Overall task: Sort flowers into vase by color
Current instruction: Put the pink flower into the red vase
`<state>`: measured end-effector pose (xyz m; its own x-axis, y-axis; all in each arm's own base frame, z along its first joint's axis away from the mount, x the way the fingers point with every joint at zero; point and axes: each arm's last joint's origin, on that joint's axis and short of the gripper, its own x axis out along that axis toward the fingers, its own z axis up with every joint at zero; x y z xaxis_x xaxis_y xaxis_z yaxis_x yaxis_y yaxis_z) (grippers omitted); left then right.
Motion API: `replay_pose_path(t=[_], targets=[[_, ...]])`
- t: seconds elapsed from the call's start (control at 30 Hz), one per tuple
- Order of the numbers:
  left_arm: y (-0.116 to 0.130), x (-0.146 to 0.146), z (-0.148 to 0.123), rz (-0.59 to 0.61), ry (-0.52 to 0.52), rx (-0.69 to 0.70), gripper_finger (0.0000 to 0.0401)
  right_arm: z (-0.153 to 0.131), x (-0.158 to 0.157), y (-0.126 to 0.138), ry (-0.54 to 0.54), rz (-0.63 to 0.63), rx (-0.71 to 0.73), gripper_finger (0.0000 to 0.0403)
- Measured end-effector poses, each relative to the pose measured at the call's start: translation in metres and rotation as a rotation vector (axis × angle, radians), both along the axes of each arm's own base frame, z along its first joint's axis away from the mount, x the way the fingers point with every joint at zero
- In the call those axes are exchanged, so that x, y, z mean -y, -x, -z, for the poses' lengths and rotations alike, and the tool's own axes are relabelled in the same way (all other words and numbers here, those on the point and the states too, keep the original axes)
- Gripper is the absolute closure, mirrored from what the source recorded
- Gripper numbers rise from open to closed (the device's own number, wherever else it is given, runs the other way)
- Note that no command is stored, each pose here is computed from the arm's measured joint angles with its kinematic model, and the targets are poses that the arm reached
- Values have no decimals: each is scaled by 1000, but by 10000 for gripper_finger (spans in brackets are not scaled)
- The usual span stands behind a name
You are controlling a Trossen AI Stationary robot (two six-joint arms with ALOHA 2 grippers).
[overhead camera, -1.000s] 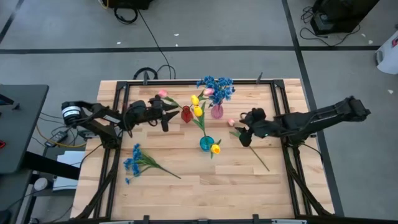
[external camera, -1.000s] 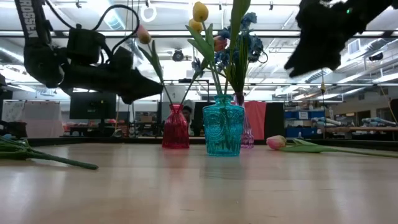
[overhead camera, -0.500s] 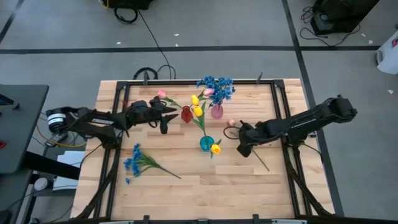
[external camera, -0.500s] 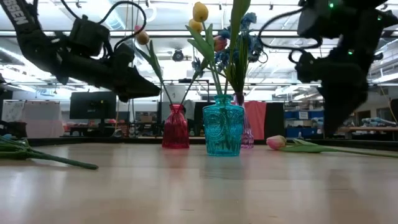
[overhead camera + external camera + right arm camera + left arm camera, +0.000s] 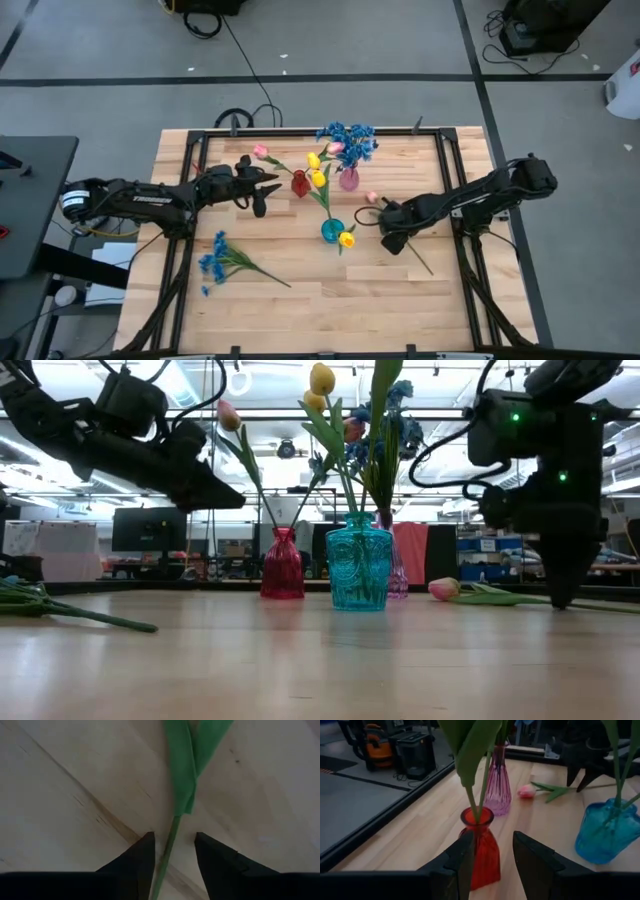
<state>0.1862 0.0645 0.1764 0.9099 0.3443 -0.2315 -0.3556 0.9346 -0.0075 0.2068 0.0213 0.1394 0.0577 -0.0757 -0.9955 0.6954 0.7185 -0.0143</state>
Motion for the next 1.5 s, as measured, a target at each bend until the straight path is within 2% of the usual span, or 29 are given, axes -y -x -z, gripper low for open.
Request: replay_pose_path(t=[0.17,0.4,0.53,0.63,0.7,0.77,0.87,0.97,1.13,1.27,1.4,1.5], targets=[[0,0,0,3,-6,0,259,4,-1,-3,-4,21,-17,289],[0,1,0,32,22,11,259,6,-1,-2,-22,89,-22,386],[-1,2,-1,73,36,19,259,4,-1,0,-22,121,-26,389],[-1,4,-2,126,45,31,259,-4,1,13,9,156,-69,392],[-1,7,-5,207,53,58,259,-16,3,19,47,186,-43,397],[-2,12,-8,339,68,90,259,-31,5,25,89,200,-2,397],[-3,24,-15,578,91,153,259,-57,6,31,131,188,135,395],[-5,33,-20,678,80,200,259,-87,6,39,199,172,308,395],[-8,39,-34,686,65,278,259,-133,3,54,286,122,565,395],[-15,39,-49,650,53,315,259,-158,-2,62,343,61,727,395],[-22,34,-71,542,13,377,259,-180,-5,57,429,-84,915,395],[-28,32,-92,523,-8,416,259,-200,-6,52,517,-188,1078,395]])
